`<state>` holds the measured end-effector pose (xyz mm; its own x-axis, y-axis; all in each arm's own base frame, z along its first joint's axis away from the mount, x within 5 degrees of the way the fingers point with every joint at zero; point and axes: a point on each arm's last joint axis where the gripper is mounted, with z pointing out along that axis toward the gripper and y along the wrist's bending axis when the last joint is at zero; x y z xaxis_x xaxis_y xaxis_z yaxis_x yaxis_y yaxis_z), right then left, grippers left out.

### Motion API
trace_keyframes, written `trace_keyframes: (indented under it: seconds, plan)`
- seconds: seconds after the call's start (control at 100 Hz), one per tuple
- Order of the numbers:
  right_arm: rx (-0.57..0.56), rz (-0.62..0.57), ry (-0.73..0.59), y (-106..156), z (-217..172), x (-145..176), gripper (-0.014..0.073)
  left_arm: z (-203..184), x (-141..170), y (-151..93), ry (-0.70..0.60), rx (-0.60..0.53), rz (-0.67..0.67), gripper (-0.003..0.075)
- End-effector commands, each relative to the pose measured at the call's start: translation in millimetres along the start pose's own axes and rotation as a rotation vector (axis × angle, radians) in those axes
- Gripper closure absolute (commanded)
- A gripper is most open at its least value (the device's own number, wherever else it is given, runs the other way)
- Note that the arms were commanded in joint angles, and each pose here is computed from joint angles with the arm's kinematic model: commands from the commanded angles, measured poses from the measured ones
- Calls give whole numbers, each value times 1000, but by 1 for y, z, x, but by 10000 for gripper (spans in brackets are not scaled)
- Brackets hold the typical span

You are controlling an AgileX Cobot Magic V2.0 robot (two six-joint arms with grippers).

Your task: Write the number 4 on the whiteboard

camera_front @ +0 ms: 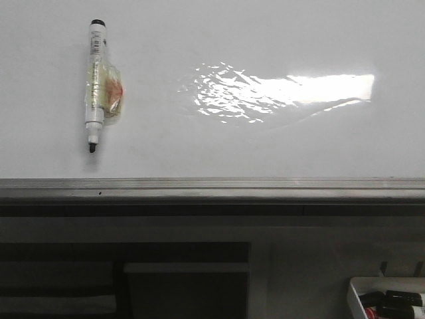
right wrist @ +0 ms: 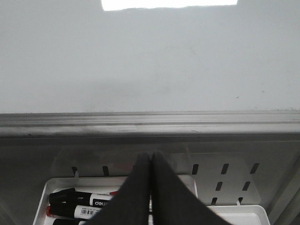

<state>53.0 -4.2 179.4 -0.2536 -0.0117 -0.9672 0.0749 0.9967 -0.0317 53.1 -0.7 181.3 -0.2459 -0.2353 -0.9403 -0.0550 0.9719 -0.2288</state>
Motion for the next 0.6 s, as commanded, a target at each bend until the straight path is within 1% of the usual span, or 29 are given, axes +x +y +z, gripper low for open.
trace_keyframes:
  seconds: [0.0,0.38,0.44,0.59]
  plan:
    - [9,-8,-10,0,2,7,657,0,0,0,-56,14,-15,741]
    - [9,-8,-10,0,2,7,657,0,0,0,-56,14,-15,741]
    - [9,-8,-10,0,2,7,657,0,0,1,-58,2,21,741]
    - [9,-8,-10,0,2,7,657,0,0,1,-58,2,21,741]
